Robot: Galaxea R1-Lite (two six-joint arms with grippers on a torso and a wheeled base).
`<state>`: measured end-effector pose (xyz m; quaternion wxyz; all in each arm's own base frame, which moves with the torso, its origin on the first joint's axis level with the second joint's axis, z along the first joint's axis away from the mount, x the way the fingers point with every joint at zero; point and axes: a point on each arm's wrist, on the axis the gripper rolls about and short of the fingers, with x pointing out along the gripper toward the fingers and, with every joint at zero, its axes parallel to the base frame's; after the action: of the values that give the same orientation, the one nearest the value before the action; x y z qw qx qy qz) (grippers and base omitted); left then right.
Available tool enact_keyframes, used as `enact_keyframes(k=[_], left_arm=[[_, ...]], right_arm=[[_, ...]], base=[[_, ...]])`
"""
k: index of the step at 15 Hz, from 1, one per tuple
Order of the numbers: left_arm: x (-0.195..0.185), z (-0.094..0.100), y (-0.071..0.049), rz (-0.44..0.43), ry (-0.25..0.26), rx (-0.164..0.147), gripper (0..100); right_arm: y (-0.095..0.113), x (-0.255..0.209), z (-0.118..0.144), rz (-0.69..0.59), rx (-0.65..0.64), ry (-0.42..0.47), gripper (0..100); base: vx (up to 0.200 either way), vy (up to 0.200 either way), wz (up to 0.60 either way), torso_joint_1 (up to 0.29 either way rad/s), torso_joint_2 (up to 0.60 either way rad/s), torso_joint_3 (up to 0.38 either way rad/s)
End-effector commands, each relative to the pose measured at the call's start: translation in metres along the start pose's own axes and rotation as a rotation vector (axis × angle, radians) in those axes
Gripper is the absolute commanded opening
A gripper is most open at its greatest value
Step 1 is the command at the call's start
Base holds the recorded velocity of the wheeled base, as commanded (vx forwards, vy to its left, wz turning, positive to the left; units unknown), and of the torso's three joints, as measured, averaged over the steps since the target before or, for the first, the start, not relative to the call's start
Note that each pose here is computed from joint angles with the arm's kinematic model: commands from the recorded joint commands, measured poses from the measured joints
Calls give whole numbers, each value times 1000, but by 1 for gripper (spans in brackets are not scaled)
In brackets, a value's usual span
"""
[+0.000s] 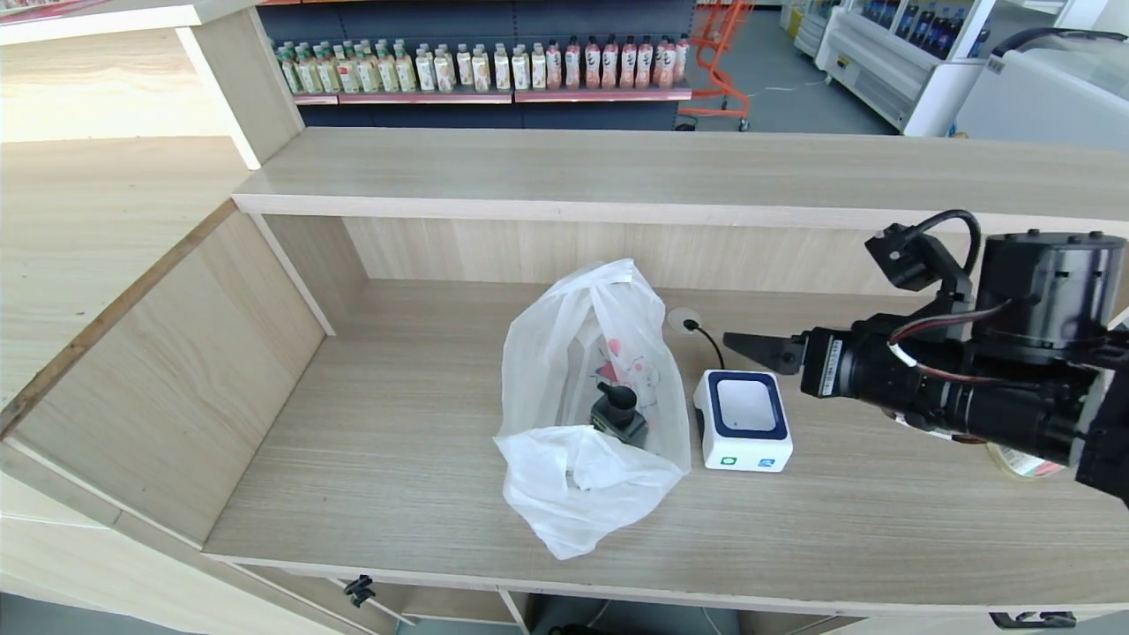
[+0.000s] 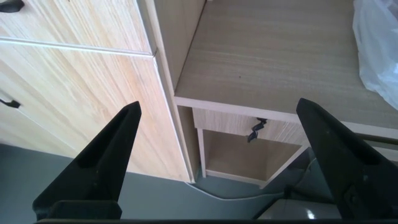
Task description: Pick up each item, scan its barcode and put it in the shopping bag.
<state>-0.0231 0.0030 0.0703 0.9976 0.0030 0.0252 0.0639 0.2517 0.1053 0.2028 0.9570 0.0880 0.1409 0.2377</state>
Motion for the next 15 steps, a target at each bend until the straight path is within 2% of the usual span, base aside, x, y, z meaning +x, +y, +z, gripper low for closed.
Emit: enact_keyframes(k=[1,5,8,11,15], left_arm=[[0,0,0,1,0,0,100],[0,0,0,-1,2,5,100],[0,0,0,1,2,1,100],[0,0,0,1,2,1,100],[0,0,0,1,2,2,100]], right_arm=[[-5,-38,17,-34,-5,-82,100],[-13,-44,11,-74,6,-70,100],[-18,-45,5,-92,13,-52,100],[-20,-45,-3,-116,18,-29,100],[-23,-48,-10,-190,21,-19,100]], base=[[0,0,0,0,0,0],[0,0,0,0,0,0],[-200,0,0,7,4,-1],[0,0,0,0,0,0],[0,-200,0,8,2,2]])
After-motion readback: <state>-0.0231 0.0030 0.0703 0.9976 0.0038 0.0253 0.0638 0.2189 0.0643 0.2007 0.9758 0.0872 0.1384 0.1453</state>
